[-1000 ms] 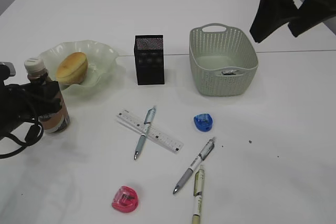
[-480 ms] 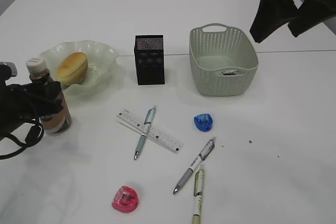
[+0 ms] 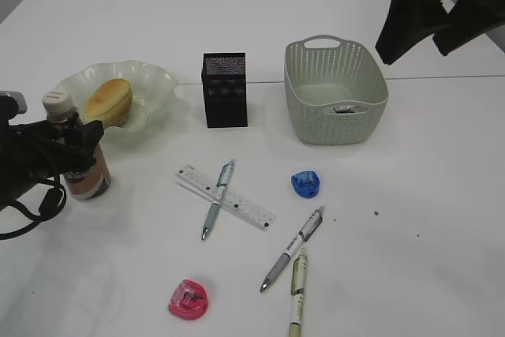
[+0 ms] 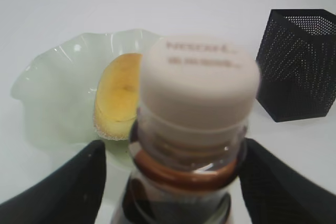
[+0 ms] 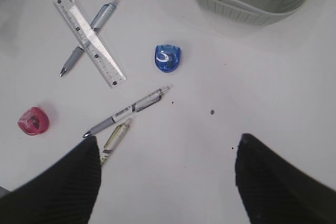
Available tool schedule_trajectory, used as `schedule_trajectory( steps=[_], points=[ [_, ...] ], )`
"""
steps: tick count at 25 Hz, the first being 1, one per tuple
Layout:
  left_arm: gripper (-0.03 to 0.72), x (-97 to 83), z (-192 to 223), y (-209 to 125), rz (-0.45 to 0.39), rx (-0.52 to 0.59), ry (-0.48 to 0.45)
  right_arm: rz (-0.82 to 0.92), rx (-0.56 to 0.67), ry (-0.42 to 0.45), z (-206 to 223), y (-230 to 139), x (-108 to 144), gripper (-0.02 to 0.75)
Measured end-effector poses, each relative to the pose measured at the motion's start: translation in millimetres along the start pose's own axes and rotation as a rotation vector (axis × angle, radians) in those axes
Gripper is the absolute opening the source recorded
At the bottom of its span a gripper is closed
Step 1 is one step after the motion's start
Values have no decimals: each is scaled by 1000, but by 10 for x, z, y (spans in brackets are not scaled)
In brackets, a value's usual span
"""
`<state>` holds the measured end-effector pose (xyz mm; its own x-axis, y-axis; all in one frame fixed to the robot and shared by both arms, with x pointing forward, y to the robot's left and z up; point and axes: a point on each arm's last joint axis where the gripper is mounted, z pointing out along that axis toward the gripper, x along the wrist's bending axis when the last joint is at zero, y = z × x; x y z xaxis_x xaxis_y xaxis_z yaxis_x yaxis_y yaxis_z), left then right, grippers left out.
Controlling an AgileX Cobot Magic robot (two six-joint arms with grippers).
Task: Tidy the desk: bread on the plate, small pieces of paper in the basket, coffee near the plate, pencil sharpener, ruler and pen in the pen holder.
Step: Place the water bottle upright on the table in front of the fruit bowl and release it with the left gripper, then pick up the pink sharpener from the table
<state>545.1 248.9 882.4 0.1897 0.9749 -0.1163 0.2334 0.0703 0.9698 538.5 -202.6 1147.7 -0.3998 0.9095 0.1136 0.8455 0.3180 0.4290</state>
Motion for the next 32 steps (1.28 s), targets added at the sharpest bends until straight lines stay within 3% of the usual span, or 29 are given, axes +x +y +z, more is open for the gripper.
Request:
schedule_trajectory(
  steps=[5,14,21,26,32],
  points=[
    [585,-3,-4,23,2,-8,-1,0,0,0,0,0,0,584],
    [585,-60,-148,498,12,-143,-12,0,0,0,0,0,0,584],
    [584,-108,-459,891,27,-27,15,0,0,0,0,0,0,585],
    [582,-157,-911,1251,37,30,42,10,0,0,0,0,0,584],
    [581,-185,-1488,1485,35,218,94,81,0,0,0,0,0,584]
  ],
)
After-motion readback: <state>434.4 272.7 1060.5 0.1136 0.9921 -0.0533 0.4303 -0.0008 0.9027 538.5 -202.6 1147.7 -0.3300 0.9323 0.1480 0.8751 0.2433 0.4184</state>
